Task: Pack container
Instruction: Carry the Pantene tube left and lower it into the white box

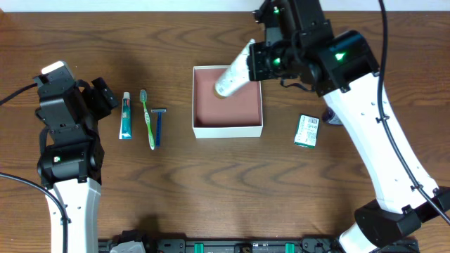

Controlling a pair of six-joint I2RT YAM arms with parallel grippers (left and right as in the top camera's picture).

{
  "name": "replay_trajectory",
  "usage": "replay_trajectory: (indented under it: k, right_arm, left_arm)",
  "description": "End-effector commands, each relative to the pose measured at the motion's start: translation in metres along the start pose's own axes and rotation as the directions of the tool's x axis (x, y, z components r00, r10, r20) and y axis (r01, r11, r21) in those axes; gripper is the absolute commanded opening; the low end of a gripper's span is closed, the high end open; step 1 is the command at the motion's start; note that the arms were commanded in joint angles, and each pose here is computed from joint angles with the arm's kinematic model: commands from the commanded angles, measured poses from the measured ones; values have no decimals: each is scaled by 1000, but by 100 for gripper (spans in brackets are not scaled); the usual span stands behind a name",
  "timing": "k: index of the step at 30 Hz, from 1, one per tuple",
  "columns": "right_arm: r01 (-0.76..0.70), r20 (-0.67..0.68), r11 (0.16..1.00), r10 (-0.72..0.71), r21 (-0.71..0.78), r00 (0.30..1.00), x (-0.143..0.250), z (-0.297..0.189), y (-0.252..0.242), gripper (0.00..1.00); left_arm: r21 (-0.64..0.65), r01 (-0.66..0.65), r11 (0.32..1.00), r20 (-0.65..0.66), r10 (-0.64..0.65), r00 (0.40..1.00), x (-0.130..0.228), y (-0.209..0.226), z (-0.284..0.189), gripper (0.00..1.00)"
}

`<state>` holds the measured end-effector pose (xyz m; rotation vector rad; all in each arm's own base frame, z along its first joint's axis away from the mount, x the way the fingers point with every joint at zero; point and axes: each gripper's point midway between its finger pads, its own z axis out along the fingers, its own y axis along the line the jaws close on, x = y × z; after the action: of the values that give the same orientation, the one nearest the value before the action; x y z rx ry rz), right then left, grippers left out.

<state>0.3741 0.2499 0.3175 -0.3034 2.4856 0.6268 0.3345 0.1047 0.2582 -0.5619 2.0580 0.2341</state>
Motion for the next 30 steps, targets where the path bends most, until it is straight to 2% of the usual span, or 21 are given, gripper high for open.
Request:
replay_trajectory:
  k: [1, 6, 14, 24, 30]
  right_arm:
    - [58, 15, 998, -57, -25, 998, -1, 4, 19, 1]
    - [36, -78, 999, -36, 7, 996, 15, 41, 14, 1]
    - [15, -240, 998, -29, -63, 970, 48, 94, 25, 1]
    - [-5, -243, 1000, 5, -3, 970, 44, 113, 1, 1]
    - [-31, -321, 999, 37, 25, 946, 61, 126, -12, 1]
  left_arm:
    - [10, -9, 1000, 20, 9, 1000, -10, -1, -4, 98]
    - [10, -9, 1000, 20, 9, 1000, -10, -1, -4, 98]
    - [10, -10, 1000, 20, 9, 1000, -10, -1, -4, 98]
    - [10, -10, 1000, 20, 10, 1000, -10, -1, -4, 98]
    - [10, -10, 1000, 20, 10, 1000, -10, -1, -4, 98]
